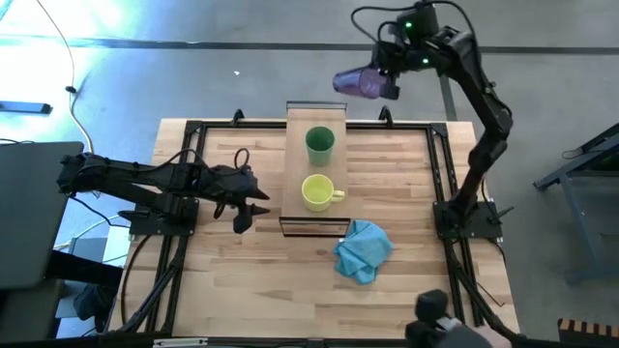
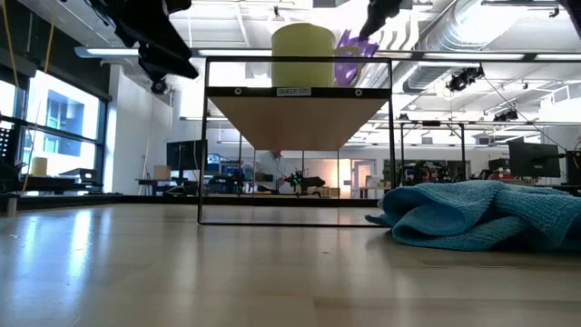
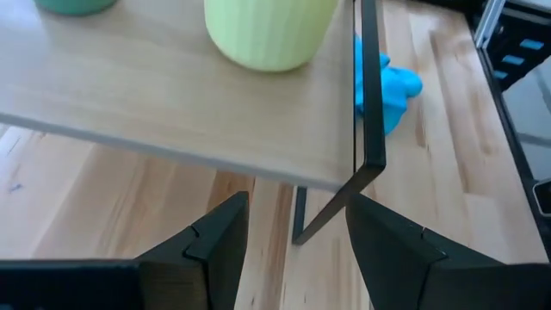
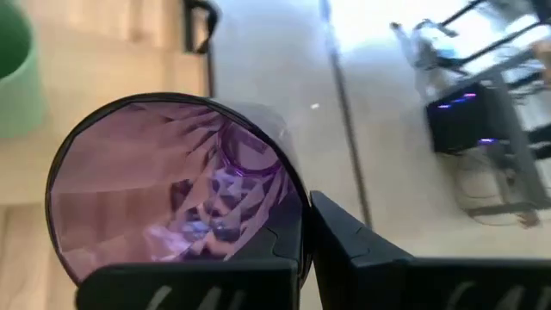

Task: Stack small to large cups/mugs on shelf
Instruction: Put the violet cup on the shelf

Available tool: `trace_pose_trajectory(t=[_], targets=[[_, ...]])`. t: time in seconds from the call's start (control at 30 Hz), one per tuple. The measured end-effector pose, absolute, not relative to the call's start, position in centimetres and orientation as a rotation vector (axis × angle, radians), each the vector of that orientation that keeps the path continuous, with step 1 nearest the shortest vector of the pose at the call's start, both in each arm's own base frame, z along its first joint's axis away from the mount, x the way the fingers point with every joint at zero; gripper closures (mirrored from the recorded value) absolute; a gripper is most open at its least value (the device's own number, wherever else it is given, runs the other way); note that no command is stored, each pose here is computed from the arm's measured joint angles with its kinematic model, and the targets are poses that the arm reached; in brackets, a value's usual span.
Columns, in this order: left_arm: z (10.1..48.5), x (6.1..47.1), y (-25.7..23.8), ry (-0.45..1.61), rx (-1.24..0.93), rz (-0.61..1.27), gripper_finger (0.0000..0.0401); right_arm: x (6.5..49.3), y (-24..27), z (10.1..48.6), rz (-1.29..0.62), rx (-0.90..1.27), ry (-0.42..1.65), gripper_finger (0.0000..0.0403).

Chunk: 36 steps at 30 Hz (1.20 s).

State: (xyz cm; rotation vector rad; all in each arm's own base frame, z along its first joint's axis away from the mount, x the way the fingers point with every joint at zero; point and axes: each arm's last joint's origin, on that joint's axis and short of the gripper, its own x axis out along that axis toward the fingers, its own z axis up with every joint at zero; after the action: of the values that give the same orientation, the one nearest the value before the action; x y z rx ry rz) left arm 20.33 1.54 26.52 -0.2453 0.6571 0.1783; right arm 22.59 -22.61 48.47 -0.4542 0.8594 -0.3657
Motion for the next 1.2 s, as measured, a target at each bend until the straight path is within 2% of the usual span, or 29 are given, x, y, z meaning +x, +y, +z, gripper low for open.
trace_pose_trajectory(t=[0.17, 0.7, 1.0, 1.2], targets=[[26.8, 20.5, 1.6, 0.626, -0.245, 0.177, 0.0217, 23.6, -23.2, 47.5, -0.241, -0.451, 0.836, 0.0403], [27.3, 20.9, 1.6, 0.553, -0.292, 0.197, 0.0217, 24.9, -23.2, 46.7, -0.042, -0.480, 0.732, 0.0403], [27.3, 20.9, 1.7, 0.552, -0.289, 0.208, 0.0217, 26.0, -24.3, 45.3, 0.019, -0.421, 0.728, 0.0403], [27.3, 20.8, 1.7, 0.557, -0.270, 0.203, 0.0217, 25.8, -25.0, 44.5, -0.053, -0.345, 0.804, 0.0403]])
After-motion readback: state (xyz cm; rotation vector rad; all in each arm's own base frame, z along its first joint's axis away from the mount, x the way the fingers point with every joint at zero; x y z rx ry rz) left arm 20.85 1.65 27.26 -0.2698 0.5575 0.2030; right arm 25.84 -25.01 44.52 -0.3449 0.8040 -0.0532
